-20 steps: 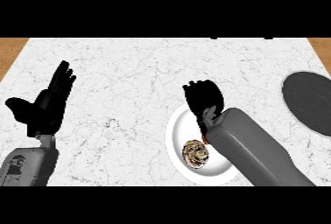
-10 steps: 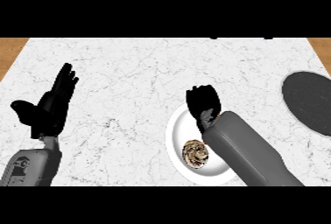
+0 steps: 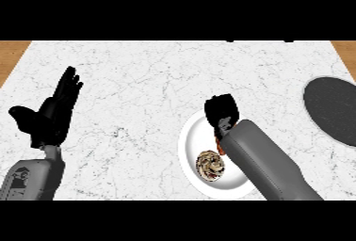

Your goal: Pick the croissant from the plate and place it in the pan

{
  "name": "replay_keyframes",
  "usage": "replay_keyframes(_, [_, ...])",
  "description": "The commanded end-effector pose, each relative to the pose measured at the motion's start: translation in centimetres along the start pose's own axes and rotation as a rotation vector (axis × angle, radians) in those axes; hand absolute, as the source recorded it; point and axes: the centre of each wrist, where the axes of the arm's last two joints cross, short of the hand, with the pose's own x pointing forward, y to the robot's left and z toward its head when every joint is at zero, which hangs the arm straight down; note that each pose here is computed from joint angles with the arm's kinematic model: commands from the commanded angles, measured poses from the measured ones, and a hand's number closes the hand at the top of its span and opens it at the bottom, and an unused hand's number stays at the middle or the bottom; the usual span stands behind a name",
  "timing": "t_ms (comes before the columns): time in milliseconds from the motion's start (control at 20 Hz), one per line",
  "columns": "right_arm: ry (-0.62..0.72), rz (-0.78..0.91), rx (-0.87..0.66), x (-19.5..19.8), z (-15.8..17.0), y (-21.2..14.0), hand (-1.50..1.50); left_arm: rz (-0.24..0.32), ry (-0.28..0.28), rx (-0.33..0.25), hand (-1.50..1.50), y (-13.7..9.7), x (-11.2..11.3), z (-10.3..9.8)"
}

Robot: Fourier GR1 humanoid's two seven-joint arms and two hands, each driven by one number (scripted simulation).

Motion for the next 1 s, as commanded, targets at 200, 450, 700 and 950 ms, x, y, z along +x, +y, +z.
replay_keyframes(200, [-0.007, -0.017, 0.085, -1.5, -1.1, 1.3, -1.50, -0.002, -0.011, 0.003, 0.00, 0.4, -0.8, 0.4])
replay_keyframes(450, [-0.128, 0.079, 0.047, -0.4, -2.3, 1.8, 1.50, -0.002, 0.003, 0.003, 0.00, -1.1, -0.7, -0.4])
replay_keyframes(700, [-0.132, 0.057, 0.045, -0.1, -1.4, 2.3, 1.50, 0.004, -0.014, 0.005, 0.00, 0.3, 0.4, 0.4])
replay_keyframes(950, [-0.197, -0.397, -0.081, -0.5, 1.8, 5.8, 1.50, 0.002, 0.024, 0.054, 0.00, 1.7, -0.1, 0.4])
